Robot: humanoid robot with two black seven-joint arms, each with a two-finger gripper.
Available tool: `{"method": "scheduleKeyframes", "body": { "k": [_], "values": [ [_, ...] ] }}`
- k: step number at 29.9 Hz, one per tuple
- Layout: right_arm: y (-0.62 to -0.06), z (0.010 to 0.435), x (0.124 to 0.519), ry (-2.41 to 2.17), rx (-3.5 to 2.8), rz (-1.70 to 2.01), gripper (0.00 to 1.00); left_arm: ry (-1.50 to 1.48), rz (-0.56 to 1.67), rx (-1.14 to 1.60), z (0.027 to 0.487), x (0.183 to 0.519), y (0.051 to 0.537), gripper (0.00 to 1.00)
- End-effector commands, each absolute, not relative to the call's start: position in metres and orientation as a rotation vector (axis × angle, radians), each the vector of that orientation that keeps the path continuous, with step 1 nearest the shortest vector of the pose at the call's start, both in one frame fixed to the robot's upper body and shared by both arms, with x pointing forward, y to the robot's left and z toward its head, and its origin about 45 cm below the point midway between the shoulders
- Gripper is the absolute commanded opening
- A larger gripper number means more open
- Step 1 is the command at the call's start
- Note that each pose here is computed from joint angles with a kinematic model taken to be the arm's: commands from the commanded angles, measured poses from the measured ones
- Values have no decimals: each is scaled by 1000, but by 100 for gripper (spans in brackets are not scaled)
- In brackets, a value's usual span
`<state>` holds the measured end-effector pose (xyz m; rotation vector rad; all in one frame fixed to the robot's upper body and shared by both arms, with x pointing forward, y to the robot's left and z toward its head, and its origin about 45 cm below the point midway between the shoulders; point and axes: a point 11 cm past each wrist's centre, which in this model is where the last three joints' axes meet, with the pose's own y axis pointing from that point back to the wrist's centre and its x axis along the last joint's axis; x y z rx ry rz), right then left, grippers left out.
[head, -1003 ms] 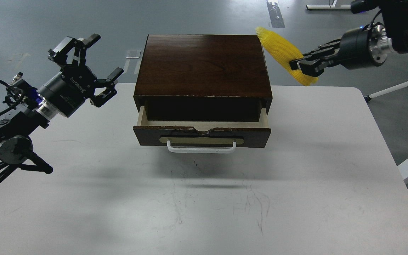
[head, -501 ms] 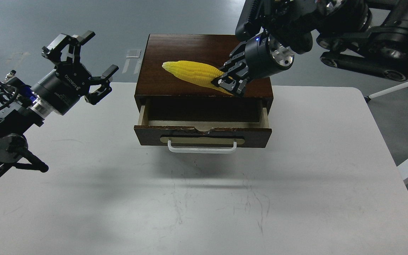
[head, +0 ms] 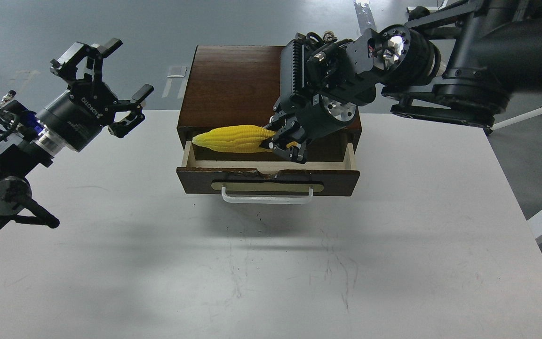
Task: Put corn in drawer with both arms
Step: 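Lower the corn into the open drawer and open the right gripper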
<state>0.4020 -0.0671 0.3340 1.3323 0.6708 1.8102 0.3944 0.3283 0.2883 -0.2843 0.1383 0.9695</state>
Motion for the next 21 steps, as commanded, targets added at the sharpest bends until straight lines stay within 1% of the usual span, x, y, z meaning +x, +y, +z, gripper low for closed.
{"method": "scheduleKeyframes", "body": {
  "k": [1,3,4,6,7,8,9,10,11,12,14,15,21],
  "values": [
    [-71,331,403,676,1330,1798,20,134,972,-282,290,394,331,98],
    [-73,328,403,678,1332,1790,25,133,971,-282,290,394,331,98],
    [-74,327,403,680,1334,1786,26,133,969,-282,291,394,330,98],
    [-78,323,402,686,1336,1773,36,132,969,-282,291,393,331,98],
    [-78,323,402,686,1336,1773,36,132,969,-282,291,393,331,98],
    [-78,323,403,685,1336,1772,41,131,970,-281,291,393,331,98],
    [-78,323,403,683,1338,1773,48,131,970,-281,291,393,331,98],
    [-78,323,403,683,1338,1773,51,131,970,-281,291,393,331,98],
    [-78,323,403,683,1338,1775,58,131,970,-281,291,393,331,98],
    [-77,323,403,681,1340,1778,62,131,970,-281,291,393,331,98],
    [-77,323,403,681,1340,1779,63,131,970,-281,291,393,331,98],
    [-78,323,403,680,1342,1778,65,132,968,-282,291,393,331,98],
    [-78,324,403,673,1346,1779,69,132,968,-282,291,393,331,98]
  ]
}}
